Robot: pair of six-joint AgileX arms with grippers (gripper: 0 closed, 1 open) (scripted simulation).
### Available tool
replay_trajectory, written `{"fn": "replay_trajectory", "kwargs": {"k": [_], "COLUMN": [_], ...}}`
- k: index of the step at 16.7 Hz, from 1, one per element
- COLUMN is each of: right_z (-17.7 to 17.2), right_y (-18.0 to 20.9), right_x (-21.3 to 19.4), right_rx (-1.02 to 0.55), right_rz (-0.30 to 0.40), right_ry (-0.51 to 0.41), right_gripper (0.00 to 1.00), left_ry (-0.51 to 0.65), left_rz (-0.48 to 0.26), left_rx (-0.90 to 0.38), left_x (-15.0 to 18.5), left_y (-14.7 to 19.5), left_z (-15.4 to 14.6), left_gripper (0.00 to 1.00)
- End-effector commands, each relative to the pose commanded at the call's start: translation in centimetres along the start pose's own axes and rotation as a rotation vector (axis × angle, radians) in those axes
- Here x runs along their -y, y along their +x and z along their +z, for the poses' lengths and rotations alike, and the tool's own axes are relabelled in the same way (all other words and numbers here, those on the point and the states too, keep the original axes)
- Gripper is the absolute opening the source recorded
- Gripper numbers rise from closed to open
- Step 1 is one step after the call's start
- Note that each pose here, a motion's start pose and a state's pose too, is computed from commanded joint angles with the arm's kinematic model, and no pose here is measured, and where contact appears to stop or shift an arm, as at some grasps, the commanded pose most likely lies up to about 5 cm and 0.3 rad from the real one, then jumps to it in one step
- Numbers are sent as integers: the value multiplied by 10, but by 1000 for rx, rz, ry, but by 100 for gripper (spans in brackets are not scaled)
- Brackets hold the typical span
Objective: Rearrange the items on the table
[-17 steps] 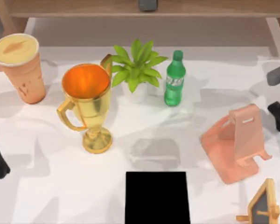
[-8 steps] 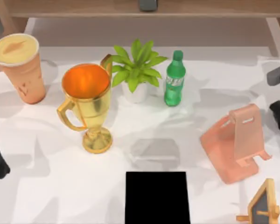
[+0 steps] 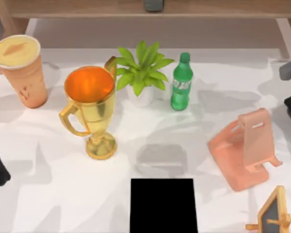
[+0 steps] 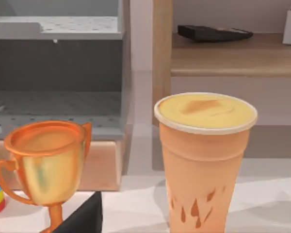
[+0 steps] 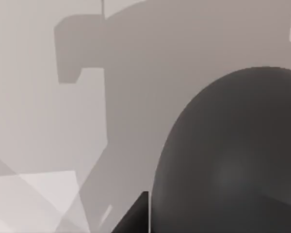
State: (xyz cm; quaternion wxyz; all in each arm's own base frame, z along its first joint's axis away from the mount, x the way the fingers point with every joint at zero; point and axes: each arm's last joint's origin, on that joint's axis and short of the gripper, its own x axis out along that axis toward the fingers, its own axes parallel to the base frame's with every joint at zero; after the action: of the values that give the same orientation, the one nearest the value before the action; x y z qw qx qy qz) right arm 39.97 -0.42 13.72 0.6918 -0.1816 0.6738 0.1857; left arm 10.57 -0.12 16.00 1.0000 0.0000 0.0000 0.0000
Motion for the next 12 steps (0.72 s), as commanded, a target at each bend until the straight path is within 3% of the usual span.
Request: {"fn": "replay_trajectory", "kwargs": {"k": [6, 12], "right_z": [-2, -2], "right_y": [-70, -76], "right_x": [-2, -3], "right_rx": [-15, -13], "right_rz": [5, 3], "right_ry": [1, 2], "right_gripper": [0, 0], "left_ry": [0, 0], "left_rz": [0, 0], "left_rx": [0, 0], "left_x": [0, 0], "left_y": [0, 0], "left_z": [0, 0], "left_gripper": [100, 100]}}
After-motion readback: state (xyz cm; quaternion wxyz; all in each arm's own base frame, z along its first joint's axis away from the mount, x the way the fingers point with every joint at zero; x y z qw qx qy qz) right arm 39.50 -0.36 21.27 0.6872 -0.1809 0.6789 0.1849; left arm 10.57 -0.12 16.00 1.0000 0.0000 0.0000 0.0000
